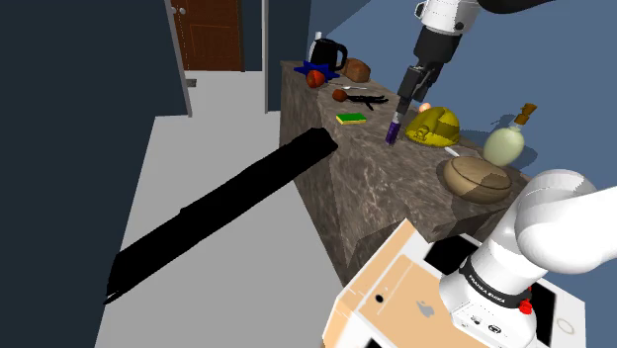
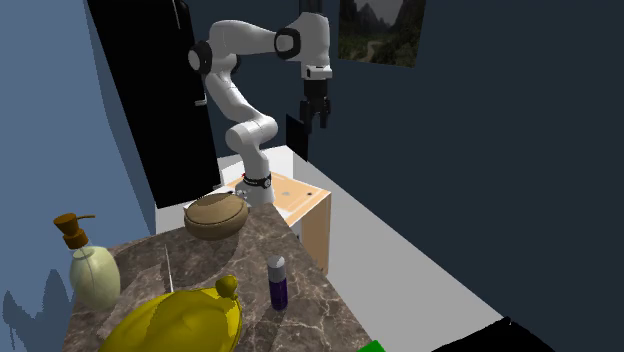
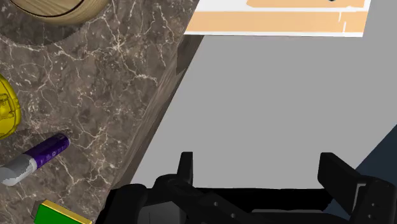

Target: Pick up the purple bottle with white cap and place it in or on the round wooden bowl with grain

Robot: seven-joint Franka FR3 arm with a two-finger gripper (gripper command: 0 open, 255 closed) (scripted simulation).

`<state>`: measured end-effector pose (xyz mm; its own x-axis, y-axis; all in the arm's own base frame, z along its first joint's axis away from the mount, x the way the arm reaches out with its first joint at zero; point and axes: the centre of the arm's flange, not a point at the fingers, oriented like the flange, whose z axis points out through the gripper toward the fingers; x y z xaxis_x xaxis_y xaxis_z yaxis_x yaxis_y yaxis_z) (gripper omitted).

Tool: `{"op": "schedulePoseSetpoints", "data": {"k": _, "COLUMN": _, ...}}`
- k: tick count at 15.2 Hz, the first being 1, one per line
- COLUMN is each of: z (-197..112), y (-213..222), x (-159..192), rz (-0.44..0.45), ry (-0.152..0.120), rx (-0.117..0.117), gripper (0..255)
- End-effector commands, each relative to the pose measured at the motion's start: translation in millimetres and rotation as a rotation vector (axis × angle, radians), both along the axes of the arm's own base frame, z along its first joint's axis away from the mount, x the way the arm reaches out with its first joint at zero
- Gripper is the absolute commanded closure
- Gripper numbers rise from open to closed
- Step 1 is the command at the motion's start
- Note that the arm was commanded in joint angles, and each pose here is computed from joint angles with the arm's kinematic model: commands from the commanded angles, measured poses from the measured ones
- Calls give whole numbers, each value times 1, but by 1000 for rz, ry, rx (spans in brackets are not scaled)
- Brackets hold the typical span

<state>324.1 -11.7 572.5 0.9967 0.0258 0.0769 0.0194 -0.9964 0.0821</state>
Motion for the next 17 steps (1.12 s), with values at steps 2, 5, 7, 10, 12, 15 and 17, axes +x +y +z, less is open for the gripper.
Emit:
{"op": "schedulePoseSetpoints", "data": {"k": 2, "z": -4, "y": -12, "x": 4, "rz": 2, "ry": 1, "rx": 2, "gripper": 0}}
{"op": "schedulePoseSetpoints", "data": {"k": 5, "z": -16, "y": -49, "x": 17, "rz": 8, "ry": 5, "rx": 9, "gripper": 0}}
{"op": "schedulePoseSetpoints", "data": {"k": 7, "z": -25, "y": -73, "x": 26, "rz": 11, "ry": 7, "rx": 14, "gripper": 0}}
{"op": "schedulePoseSetpoints", "data": {"k": 10, "z": -37, "y": -110, "x": 39, "rz": 17, "ry": 11, "rx": 21, "gripper": 0}}
{"op": "schedulePoseSetpoints", "data": {"k": 12, "z": -46, "y": -134, "x": 47, "rz": 21, "ry": 13, "rx": 26, "gripper": 0}}
{"op": "schedulePoseSetpoints", "data": {"k": 15, "z": -59, "y": -170, "x": 61, "rz": 27, "ry": 16, "rx": 33, "gripper": 0}}
{"op": "schedulePoseSetpoints", "data": {"k": 17, "z": -68, "y": -194, "x": 70, "rz": 31, "ry": 19, "rx": 37, "gripper": 0}}
